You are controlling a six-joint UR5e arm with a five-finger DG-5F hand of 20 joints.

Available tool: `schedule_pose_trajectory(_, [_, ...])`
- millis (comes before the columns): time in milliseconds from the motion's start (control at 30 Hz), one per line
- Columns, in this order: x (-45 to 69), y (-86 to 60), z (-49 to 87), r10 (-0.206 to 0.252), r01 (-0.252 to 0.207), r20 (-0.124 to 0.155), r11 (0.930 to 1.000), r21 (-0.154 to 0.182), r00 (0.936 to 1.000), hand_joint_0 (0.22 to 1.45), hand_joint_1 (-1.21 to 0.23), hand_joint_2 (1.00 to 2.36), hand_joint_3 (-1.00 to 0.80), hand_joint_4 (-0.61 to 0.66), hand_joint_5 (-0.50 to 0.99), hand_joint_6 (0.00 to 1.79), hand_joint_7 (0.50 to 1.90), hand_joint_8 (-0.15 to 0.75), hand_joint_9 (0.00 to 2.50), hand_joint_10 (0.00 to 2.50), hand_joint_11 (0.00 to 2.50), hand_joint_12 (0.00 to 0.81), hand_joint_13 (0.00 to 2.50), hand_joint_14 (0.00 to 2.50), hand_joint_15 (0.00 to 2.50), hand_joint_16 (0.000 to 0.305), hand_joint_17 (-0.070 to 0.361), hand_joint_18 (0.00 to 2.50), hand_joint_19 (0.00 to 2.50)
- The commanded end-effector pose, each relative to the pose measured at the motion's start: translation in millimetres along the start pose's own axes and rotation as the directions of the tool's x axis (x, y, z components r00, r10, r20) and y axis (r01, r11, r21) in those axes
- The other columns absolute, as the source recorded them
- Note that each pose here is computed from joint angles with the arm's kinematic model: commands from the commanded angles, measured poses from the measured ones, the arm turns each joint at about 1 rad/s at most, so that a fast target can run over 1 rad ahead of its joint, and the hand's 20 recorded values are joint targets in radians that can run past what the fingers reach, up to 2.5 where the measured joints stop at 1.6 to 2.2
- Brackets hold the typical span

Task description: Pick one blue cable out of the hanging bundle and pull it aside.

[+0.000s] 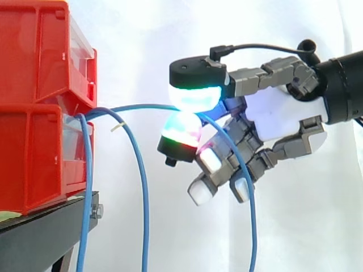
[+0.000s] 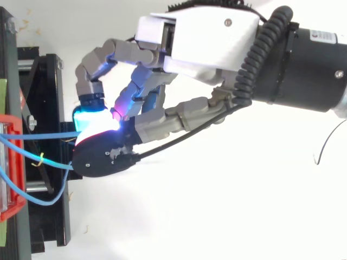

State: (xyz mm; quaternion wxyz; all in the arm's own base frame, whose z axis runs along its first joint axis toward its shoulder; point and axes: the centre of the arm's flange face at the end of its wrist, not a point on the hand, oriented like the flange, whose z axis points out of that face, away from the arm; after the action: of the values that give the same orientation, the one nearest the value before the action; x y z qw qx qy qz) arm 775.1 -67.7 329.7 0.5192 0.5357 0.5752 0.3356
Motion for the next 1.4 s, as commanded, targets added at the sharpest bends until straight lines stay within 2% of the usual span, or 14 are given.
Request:
schedule_pose_trajectory(0, [4.3, -9.7, 2.9, 0.022, -0.022, -0.002, 0.9997, -0.005, 0.9997, 0.64, -0.86, 1.01, 0.04, -0.01, -0.09, 0.91, 1.3, 0.285, 1.0, 0.01, 0.53, 0.378, 0.77, 0.01, 0.37, 0.054, 0.122, 1.01, 0.52])
schedule_pose_trajectory(200, [13.8, -28.5, 11.0, 0.08, -0.08, -0.002, 0.9951, -0.058, 0.9968, 0.64, -0.87, 1.01, 0.07, -0.03, -0.09, 0.91, 1.31, 0.297, 1.02, 0.01, 0.53, 0.386, 0.76, 0.01, 0.37, 0.056, 0.125, 1.0, 0.51])
schedule_pose_trajectory(400, [20.6, -46.1, 14.7, 0.118, -0.118, -0.005, 0.9898, -0.08, 0.993, 0.64, -0.88, 1.0, 0.07, -0.03, -0.08, 0.91, 1.31, 0.304, 1.04, 0.01, 0.54, 0.391, 0.77, 0.01, 0.37, 0.057, 0.128, 1.01, 0.5])
schedule_pose_trajectory(433, [25.7, -52.8, 15.5, 0.133, -0.133, -0.011, 0.9872, -0.088, 0.9911, 0.64, -0.88, 1.0, 0.07, -0.03, -0.08, 0.91, 1.3, 0.309, 1.03, 0.01, 0.54, 0.392, 0.77, 0.01, 0.37, 0.056, 0.127, 1.01, 0.51])
schedule_pose_trajectory(567, [30.2, -62.0, 16.8, 0.148, -0.149, -0.014, 0.9837, -0.101, 0.9889, 0.64, -0.87, 1.0, 0.07, -0.02, -0.09, 0.91, 1.28, 0.315, 1.03, 0.01, 0.54, 0.393, 0.77, 0.01, 0.37, 0.057, 0.127, 1.01, 0.5])
schedule_pose_trajectory(633, [34.6, -69.4, 18.7, 0.163, -0.164, -0.018, 0.9785, -0.125, 0.9864, 0.64, -0.87, 1.0, 0.07, -0.02, -0.09, 0.91, 1.28, 0.321, 1.04, 0.01, 0.54, 0.398, 0.78, 0.01, 0.38, 0.057, 0.128, 1.01, 0.51])
schedule_pose_trajectory(700, [40.6, -79.5, 20.4, 0.181, -0.183, -0.024, 0.9711, -0.154, 0.9832, 0.64, -0.87, 1.0, 0.07, -0.02, -0.09, 0.91, 1.28, 0.322, 1.04, 0.01, 0.53, 0.396, 0.78, 0.01, 0.38, 0.057, 0.127, 1.01, 0.51])
schedule_pose_trajectory(733, [45.0, -87.8, 21.8, 0.197, -0.199, -0.029, 0.9626, -0.184, 0.98, 0.63, -0.87, 1.0, 0.07, -0.02, -0.09, 0.91, 1.28, 0.323, 1.04, 0.01, 0.54, 0.397, 0.78, 0.01, 0.38, 0.057, 0.128, 1.01, 0.51])
schedule_pose_trajectory(767, [45.6, -90.8, 22.2, 0.204, -0.206, -0.03, 0.9595, -0.192, 0.9785, 0.64, -0.87, 1.0, 0.07, -0.02, -0.09, 0.91, 1.28, 0.321, 1.04, 0.01, 0.55, 0.397, 0.79, 0.01, 0.38, 0.057, 0.128, 1.02, 0.51])
schedule_pose_trajectory(867, [52.9, -102.6, 23.3, 0.231, -0.234, -0.042, 0.942, -0.24, 0.972, 0.64, -0.87, 1.0, 0.07, -0.02, -0.09, 0.91, 1.27, 0.327, 1.04, 0.01, 0.55, 0.397, 0.79, 0.01, 0.38, 0.057, 0.128, 1.02, 0.52])
schedule_pose_trajectory(967, [57.9, -105.5, 25.4, 0.255, -0.259, -0.054, 0.9225, -0.286, 0.9655, 0.64, -0.87, 1.0, 0.07, -0.02, -0.09, 0.91, 1.27, 0.328, 1.04, 0.01, 0.54, 0.396, 0.8, 0.01, 0.38, 0.057, 0.128, 1.03, 0.52])
schedule_pose_trajectory(1033, [60.0, -102.4, 25.9, 0.26, -0.265, -0.059, 0.9142, -0.306, 0.9638, 0.63, -0.87, 1.0, 0.07, -0.02, -0.09, 0.91, 1.27, 0.327, 1.05, 0.01, 0.54, 0.396, 0.8, 0.01, 0.38, 0.057, 0.127, 1.03, 0.52])
schedule_pose_trajectory(1167, [64.8, -102.0, 25.3, 0.258, -0.266, -0.065, 0.9128, -0.31, 0.9639, 0.63, -0.87, 1.0, 0.07, -0.02, -0.09, 0.91, 1.27, 0.331, 1.05, 0.01, 0.54, 0.4, 0.81, 0.01, 0.39, 0.057, 0.128, 1.03, 0.52])
schedule_pose_trajectory(1367, [67.3, -103.2, 25.1, 0.252, -0.26, -0.064, 0.9163, -0.305, 0.9655, 0.63, -0.87, 1.0, 0.06, -0.02, -0.09, 0.91, 1.27, 0.333, 1.05, 0.01, 0.54, 0.4, 0.81, 0.01, 0.38, 0.057, 0.129, 1.04, 0.51])
